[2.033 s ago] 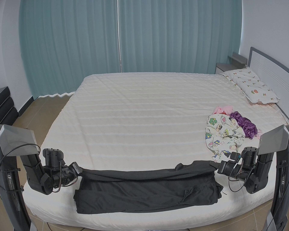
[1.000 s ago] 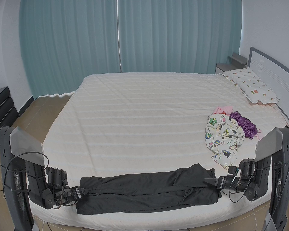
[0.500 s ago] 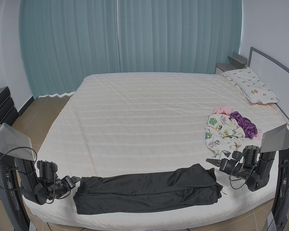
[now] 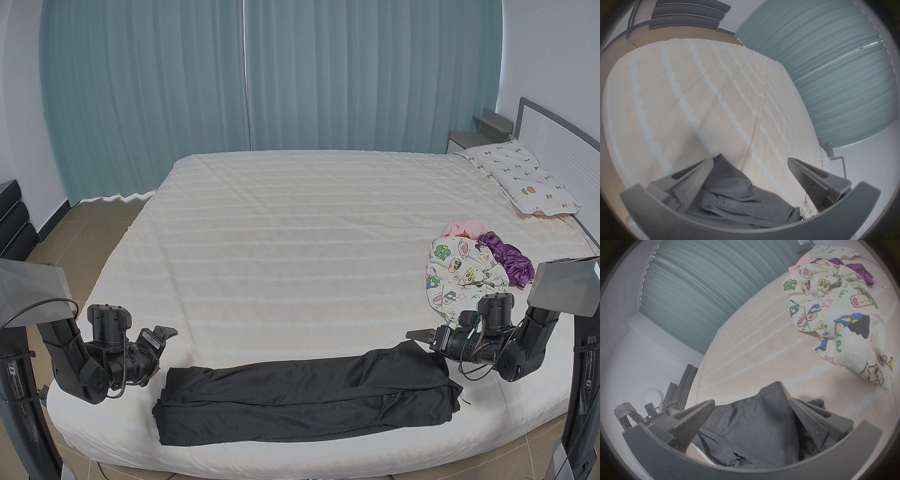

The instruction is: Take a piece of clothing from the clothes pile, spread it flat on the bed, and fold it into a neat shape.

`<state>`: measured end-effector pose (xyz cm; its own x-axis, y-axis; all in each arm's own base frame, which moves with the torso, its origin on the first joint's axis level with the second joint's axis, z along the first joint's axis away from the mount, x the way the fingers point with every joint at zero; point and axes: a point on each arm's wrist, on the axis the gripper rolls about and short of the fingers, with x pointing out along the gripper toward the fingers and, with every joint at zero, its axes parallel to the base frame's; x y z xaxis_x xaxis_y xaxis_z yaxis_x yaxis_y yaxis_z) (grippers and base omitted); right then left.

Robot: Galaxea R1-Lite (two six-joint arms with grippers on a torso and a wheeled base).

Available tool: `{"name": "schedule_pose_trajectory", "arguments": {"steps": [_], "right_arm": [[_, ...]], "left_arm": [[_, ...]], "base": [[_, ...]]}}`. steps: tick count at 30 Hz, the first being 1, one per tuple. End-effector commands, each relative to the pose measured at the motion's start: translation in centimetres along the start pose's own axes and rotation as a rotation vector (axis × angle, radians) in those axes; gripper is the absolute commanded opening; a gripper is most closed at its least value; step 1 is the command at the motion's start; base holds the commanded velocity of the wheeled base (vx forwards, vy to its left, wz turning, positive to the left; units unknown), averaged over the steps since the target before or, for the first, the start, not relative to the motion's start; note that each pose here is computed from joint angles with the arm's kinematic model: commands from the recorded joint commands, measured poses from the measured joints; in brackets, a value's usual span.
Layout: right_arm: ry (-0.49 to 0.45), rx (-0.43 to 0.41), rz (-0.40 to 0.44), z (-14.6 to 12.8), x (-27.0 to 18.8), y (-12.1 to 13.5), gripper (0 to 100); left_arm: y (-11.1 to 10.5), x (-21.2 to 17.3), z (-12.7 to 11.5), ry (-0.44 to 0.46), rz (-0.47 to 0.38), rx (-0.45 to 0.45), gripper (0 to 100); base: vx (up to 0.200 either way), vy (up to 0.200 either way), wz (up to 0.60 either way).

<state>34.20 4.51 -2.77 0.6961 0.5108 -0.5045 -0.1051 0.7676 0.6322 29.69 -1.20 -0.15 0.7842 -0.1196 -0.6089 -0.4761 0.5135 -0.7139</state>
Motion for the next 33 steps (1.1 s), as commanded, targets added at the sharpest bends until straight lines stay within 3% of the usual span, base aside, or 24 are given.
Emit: {"name": "schedule_pose_trajectory", "arguments": {"steps": [1, 14, 15, 18, 22, 33], "right_arm": [[0.007, 0.008, -0.008, -0.2, -0.1, -0.2, 100], [0.072, 0.02, -0.04, -1.9, -0.6, -0.6, 100], [0.078, 0.02, -0.044, -2.0, -0.7, -0.6, 0], [0.094, 0.007, -0.05, -2.1, -0.7, -0.6, 0], [0.122, -0.072, -0.068, -2.7, -1.4, -1.0, 0], [0.077, -0.078, -0.076, -1.7, -3.5, -0.6, 0]], "left_arm": [[0.0, 0.0, -0.1, 0.002, 0.001, -0.01, 100], [0.0, 0.0, -0.1, -0.001, 0.001, -0.022, 100], [-0.1, 0.0, -0.1, -0.004, 0.0, -0.028, 100], [-0.1, 0.0, 0.0, -0.006, -0.004, -0.036, 100], [-0.1, 0.0, 0.0, -0.006, -0.002, -0.036, 100], [0.1, 0.1, -0.1, -0.022, 0.018, -0.036, 100]], "base": [[0.0, 0.0, 0.0], [0.0, 0.0, 0.0], [0.0, 0.0, 0.0], [0.0, 0.0, 0.0], [0.0, 0.0, 0.0], [0.0, 0.0, 0.0]]}}
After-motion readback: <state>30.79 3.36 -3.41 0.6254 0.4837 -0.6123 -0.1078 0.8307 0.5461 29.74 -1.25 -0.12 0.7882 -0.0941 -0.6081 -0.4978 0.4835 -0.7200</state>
